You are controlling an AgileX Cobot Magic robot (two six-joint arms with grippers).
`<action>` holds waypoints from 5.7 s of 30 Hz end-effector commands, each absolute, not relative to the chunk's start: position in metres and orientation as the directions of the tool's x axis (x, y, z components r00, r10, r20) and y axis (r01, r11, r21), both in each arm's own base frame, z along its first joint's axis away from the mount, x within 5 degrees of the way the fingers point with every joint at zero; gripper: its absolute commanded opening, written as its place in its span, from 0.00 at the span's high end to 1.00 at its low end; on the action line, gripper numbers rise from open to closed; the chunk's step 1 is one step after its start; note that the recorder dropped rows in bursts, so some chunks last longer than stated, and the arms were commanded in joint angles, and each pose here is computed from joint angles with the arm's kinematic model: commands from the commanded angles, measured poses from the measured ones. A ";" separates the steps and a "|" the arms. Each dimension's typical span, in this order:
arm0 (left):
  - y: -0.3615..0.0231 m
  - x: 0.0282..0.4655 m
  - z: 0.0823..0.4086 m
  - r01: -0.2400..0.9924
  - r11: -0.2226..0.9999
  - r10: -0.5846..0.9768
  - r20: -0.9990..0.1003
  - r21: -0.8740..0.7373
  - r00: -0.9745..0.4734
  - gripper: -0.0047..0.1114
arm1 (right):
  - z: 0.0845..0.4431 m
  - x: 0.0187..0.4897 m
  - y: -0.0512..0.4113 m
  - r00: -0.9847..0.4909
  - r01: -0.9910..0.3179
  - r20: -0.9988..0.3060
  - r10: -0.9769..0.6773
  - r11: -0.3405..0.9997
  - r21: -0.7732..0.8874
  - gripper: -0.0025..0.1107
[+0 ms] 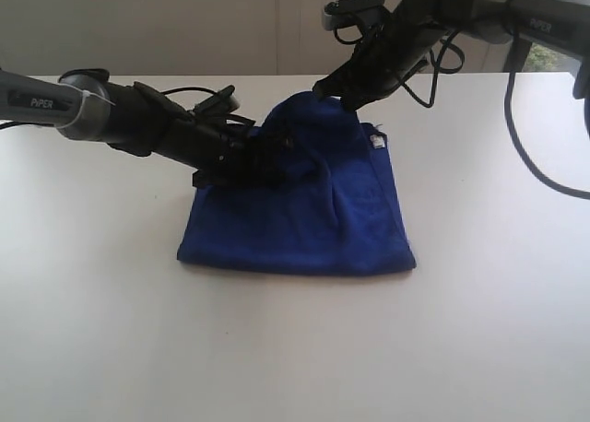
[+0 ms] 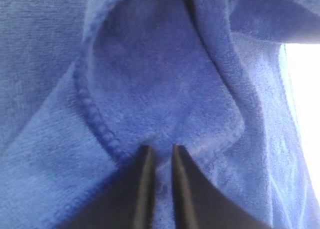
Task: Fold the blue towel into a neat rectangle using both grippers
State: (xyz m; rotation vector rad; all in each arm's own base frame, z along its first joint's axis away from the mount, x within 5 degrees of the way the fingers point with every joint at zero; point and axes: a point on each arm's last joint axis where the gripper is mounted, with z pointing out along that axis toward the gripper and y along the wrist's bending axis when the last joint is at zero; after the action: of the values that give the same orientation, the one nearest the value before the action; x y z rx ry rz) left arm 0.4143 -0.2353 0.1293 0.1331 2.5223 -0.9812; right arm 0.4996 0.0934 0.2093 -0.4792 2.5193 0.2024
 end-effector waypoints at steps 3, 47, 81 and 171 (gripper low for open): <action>-0.237 0.413 0.127 0.235 0.738 -0.063 -0.411 -0.633 -0.909 0.96 | 0.211 0.500 0.091 -0.774 -0.376 -0.563 -0.290 0.926 0.041 0.98; -0.254 0.405 0.144 0.569 0.729 0.222 -0.655 -0.380 -0.722 0.60 | 0.212 0.499 0.091 -0.776 -0.377 -0.560 -0.291 0.925 0.042 0.98; -0.252 0.404 0.167 0.602 0.723 0.234 -0.700 -0.339 -0.675 0.68 | 0.212 0.499 0.091 -0.776 -0.379 -0.558 -0.293 0.925 0.041 0.98; -0.248 0.404 0.098 0.297 0.820 0.066 -0.434 -0.489 -0.898 0.96 | 0.211 0.499 0.091 -0.782 -0.378 -0.551 -0.291 0.924 0.049 0.98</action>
State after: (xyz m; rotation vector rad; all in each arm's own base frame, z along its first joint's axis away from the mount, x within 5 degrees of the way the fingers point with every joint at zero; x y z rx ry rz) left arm 0.4093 -0.2480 0.1248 0.2430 2.5263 -0.8105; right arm 0.4988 0.0935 0.2089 -0.4812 2.5283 0.2069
